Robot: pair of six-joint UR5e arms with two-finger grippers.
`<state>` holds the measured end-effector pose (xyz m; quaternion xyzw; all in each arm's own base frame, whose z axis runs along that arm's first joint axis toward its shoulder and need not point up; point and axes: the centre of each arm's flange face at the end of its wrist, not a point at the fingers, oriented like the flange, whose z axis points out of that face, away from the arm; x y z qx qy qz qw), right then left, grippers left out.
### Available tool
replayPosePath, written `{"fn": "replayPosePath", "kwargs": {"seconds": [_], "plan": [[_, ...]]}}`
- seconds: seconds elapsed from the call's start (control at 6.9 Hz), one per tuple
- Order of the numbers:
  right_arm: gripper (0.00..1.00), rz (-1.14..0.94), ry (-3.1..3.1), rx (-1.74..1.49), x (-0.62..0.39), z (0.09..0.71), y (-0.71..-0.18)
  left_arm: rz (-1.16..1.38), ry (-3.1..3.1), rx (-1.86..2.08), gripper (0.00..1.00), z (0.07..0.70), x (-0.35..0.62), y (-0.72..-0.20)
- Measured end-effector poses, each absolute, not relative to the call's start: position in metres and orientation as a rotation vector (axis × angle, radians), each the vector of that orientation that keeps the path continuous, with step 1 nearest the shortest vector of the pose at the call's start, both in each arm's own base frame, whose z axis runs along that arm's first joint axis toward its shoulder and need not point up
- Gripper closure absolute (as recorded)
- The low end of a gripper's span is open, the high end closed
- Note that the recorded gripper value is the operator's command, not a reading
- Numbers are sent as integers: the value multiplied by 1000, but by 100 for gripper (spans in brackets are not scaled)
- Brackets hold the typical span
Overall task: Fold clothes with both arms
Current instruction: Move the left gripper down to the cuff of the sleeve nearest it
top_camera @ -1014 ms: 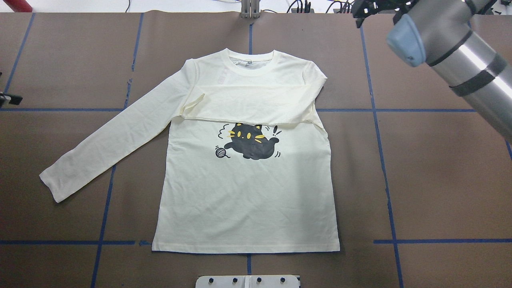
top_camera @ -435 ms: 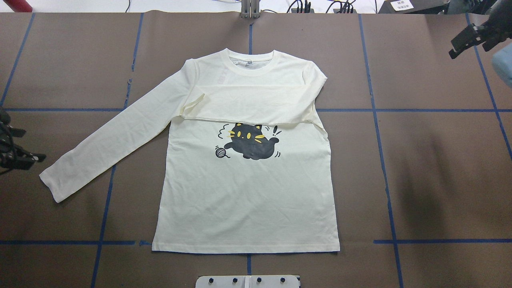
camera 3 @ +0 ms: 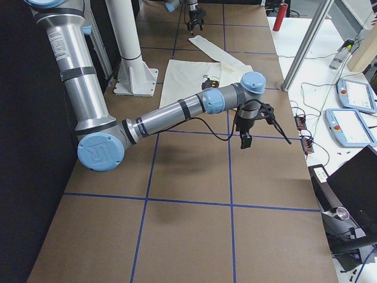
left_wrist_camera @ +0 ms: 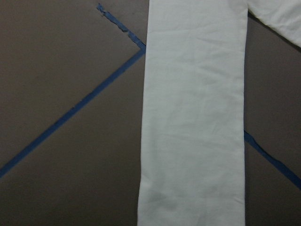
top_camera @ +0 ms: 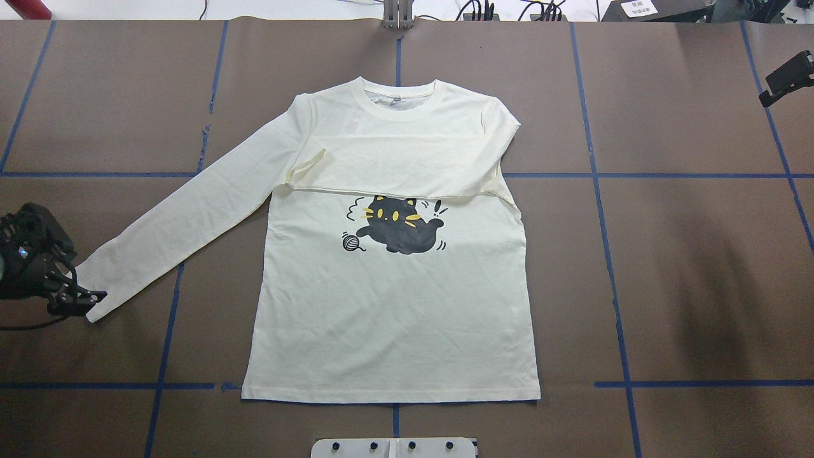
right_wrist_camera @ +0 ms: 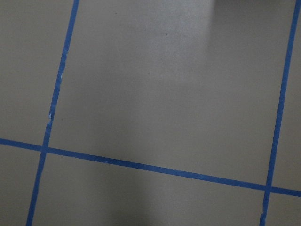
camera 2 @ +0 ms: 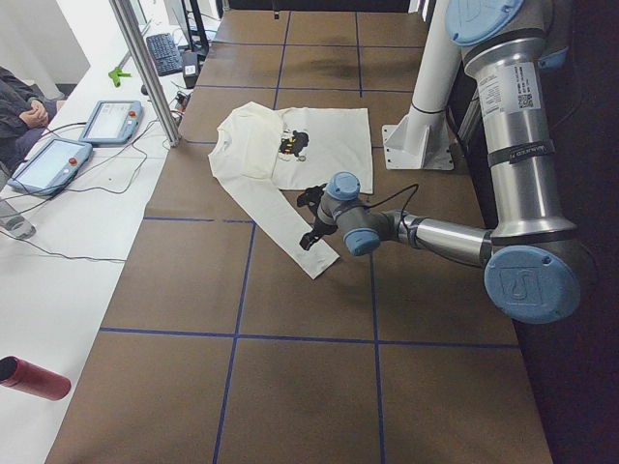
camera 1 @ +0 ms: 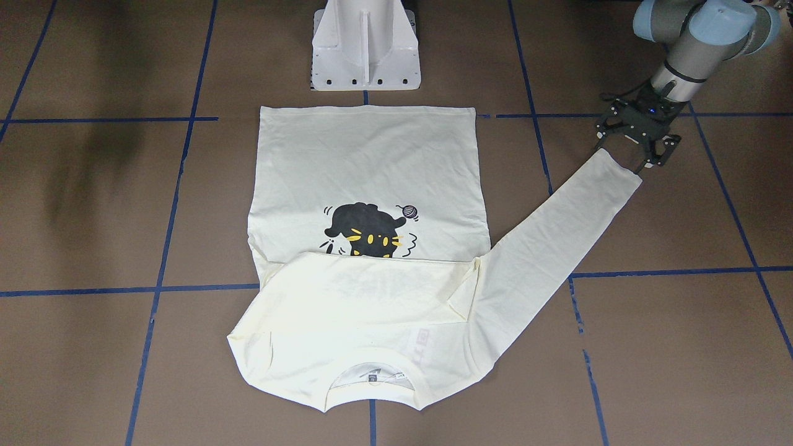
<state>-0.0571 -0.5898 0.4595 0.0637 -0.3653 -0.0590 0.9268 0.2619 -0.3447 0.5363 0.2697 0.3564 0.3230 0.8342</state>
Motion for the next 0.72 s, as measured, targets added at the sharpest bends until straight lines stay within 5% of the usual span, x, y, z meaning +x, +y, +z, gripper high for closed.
{"fn": "replayPosePath", "kwargs": {"seconds": [0.72], "plan": [[0,-110,-746,122,-53,466,-585,741,673,558,8,564,290,-319]]}}
